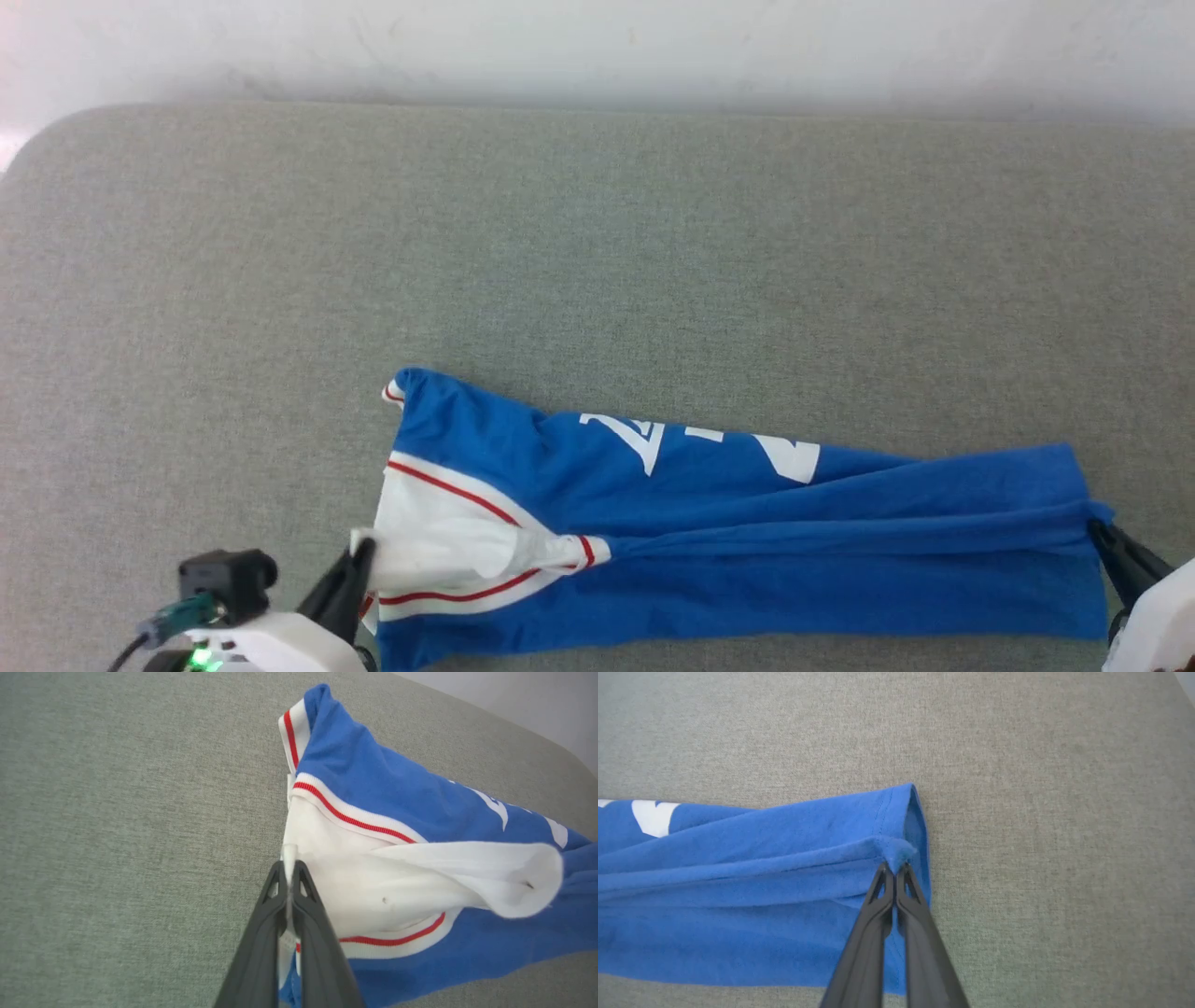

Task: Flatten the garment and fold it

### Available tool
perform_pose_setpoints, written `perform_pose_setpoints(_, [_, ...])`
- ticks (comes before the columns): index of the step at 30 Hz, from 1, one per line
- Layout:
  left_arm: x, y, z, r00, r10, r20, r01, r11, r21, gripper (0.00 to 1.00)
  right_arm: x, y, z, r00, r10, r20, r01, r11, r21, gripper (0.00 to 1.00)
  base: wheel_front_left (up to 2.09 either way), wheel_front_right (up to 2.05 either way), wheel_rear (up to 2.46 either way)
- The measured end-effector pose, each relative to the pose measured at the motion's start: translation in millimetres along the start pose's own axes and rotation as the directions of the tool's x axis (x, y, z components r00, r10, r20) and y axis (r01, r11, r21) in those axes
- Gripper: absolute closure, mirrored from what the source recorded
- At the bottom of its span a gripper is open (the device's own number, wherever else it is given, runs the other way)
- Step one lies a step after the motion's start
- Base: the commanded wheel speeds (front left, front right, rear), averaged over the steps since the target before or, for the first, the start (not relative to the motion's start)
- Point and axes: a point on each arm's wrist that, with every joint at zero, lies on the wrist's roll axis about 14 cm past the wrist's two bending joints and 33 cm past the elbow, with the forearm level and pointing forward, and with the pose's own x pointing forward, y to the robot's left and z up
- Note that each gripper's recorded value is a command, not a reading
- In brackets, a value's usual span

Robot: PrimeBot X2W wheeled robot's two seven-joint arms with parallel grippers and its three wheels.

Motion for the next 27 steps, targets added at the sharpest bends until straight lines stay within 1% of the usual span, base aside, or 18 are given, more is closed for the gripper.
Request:
perform_pose_setpoints(1, [1,-1,-4,1.0,-0.004,-0.014,0.004,1.0,0.001,0.97,0,-1,-4,1.0,-0.006,-0.016,0.006,1.0,-0.007,0.65,0.0,0.0,0.0])
perform_pose_setpoints(2, [3,-2,-7,1.0,-0.005,-0.019,0.005,1.0,0.0,0.73,-1,-2,-7,1.0,-0.009,-0.027,0.009,1.0,-0.011,0.12,0.0,0.0,0.0])
perform_pose_setpoints(3, [5,-4,-8,1.0,-0.007,-0.022,0.007,1.0,0.0,0.29,-1,-2,-10,0.999,-0.011,-0.038,0.011,1.0,-0.011,0.0,0.0,0.0,0.0])
perform_pose_setpoints(4, [7,-6,-9,1.0,-0.016,-0.025,0.016,1.0,0.004,0.02,-1,-2,-12,0.999,-0.014,-0.042,0.013,1.0,-0.012,0.0,0.0,0.0,0.0])
perform_pose_setpoints(5, [9,-7,-8,1.0,-0.016,-0.02,0.016,1.0,0.002,0.0,-1,-3,-13,0.999,-0.015,-0.044,0.015,1.0,-0.012,0.0,0.0,0.0,0.0])
perform_pose_setpoints(8, [12,-8,-1,1.0,-0.009,0.021,0.01,1.0,-0.013,0.0,-3,0,-10,0.999,-0.009,-0.033,0.009,1.0,0.005,0.0,0.0,0.0,0.0])
perform_pose_setpoints(12, [9,0,23,0.991,0.029,0.129,-0.024,0.999,-0.042,0.0,-11,0,4,1.0,0.002,0.013,-0.003,0.998,0.062,0.0,0.0,0.0,0.0])
perform_pose_setpoints(15, [-2,10,44,0.971,0.076,0.229,-0.057,0.995,-0.086,0.0,-22,-7,12,0.999,-0.009,0.04,0.005,0.996,0.092,0.0,0.0,0.0,0.0])
perform_pose_setpoints(17, [-11,15,60,0.945,0.109,0.309,-0.081,0.992,-0.101,0.0,-30,-13,18,0.998,-0.03,0.058,0.025,0.995,0.093,0.0,0.0,0.0,0.0])
perform_pose_setpoints(19, [-20,22,78,0.908,0.15,0.391,-0.132,0.989,-0.071,0.0,-33,-19,23,0.996,-0.054,0.074,0.047,0.994,0.102,0.0,0.0,0.0,0.0])
perform_pose_setpoints(22, [-29,25,100,0.855,0.176,0.487,-0.2,0.98,-0.002,0.0,-31,-21,17,0.996,-0.075,0.048,0.07,0.993,0.091,0.0,0.0,0.0,0.0])
perform_pose_setpoints(25, [-33,15,109,0.829,0.168,0.533,-0.21,0.978,0.017,0.0,-21,-16,3,0.998,-0.069,-0.006,0.069,0.992,0.101,0.0,0.0,0.0,0.0])
perform_pose_setpoints(27, [-32,11,107,0.828,0.156,0.539,-0.215,0.975,0.049,0.0,-13,-12,-4,0.997,-0.065,-0.036,0.069,0.992,0.106,0.0,0.0,0.0,0.0])
